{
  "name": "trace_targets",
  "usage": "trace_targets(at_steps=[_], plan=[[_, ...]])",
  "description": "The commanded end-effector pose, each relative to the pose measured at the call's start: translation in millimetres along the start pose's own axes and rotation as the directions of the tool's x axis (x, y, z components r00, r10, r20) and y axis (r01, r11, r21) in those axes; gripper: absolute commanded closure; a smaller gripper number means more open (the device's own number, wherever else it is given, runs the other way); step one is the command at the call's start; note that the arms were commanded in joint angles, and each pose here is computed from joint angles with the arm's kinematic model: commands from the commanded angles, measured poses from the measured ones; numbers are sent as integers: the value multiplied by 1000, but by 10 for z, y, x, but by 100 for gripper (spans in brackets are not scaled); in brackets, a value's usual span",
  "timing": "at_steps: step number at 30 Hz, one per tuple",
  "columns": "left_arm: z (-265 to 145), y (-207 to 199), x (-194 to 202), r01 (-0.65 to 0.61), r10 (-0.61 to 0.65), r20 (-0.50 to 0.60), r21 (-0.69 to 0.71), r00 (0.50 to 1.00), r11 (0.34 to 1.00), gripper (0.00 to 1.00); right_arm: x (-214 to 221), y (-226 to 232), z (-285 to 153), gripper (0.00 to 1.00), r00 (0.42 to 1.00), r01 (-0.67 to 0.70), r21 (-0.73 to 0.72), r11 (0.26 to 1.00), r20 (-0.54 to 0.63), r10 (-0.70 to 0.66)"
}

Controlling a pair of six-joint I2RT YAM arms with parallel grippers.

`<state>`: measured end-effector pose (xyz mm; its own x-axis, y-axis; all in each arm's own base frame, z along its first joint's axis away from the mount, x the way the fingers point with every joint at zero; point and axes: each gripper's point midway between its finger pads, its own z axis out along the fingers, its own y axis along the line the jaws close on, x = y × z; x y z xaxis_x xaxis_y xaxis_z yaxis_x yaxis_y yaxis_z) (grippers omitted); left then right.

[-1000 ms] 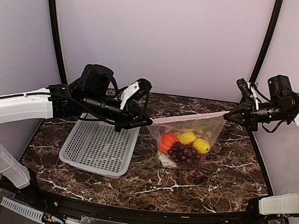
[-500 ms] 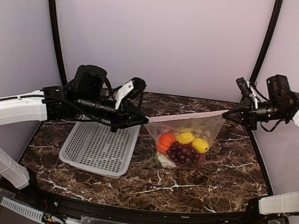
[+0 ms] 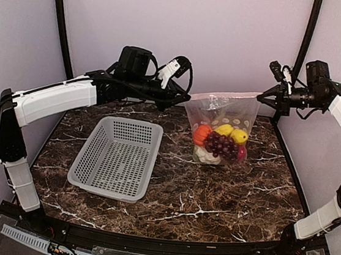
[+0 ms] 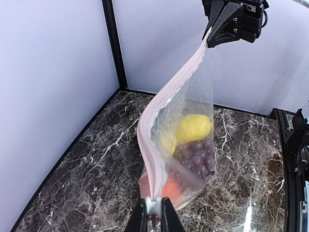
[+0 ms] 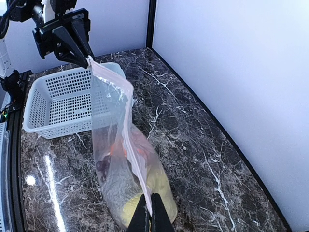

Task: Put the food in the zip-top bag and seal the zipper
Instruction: Place the zipper food storage bag at the center of the board, then reset both arms

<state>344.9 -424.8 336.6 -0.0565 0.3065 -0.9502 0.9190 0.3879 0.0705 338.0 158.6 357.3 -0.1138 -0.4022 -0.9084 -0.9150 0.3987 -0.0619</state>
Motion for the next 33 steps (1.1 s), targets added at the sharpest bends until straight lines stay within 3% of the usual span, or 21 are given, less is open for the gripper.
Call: trace_targets(at_steps=[1, 7, 12, 15, 18, 22, 25, 26, 27, 28, 33], plan=[[-234, -70, -250, -128, 127, 71, 5, 989, 992, 99, 16, 104, -93, 100, 989, 144, 36, 989, 16, -144], [-213, -507, 477, -1, 8, -32, 215, 999, 977, 95, 725, 583, 19, 99, 992, 121, -51, 991, -39, -123], [-319, -983, 1038, 71, -14, -174, 329, 985, 941, 70, 1043, 1091, -30, 61, 995, 52, -142, 989, -72, -62], [-519, -1073, 1023, 60, 3, -202, 304, 979, 951, 54, 939, 1265, -205, 53, 994, 73, -125, 989, -77, -83], [-799, -1009, 741, 39, -8, -137, 228, 990, 973, 44, 719, 1280, -366, 42, 995, 71, -50, 996, -59, -74], [-1083, -704, 482, 56, -56, -72, 8, 996, 998, 28, 472, 986, -464, 25, 998, -54, 132, 990, -9, 56], [-1301, -303, 424, 84, -99, -49, -245, 994, 966, 4, 363, 702, -524, 14, 989, -148, 272, 951, 57, 137], [-1411, -189, 395, 91, -107, -35, -319, 994, 943, 2, 334, 621, -547, 13, 986, -167, 311, 935, 80, 150], [-1461, -140, 409, 88, -107, -35, -348, 994, 933, 1, 313, 542, -579, 4, 982, -186, 352, 917, 99, 161], [-1560, -52, 402, 87, -108, -29, -401, 994, 912, 1, 288, 492, -606, 2, 980, -194, 379, 905, 115, 162], [-1746, 74, 567, 100, -135, -36, -494, 990, 864, 1, 270, 395, -637, 1, 969, -236, 421, 876, 164, 183]])
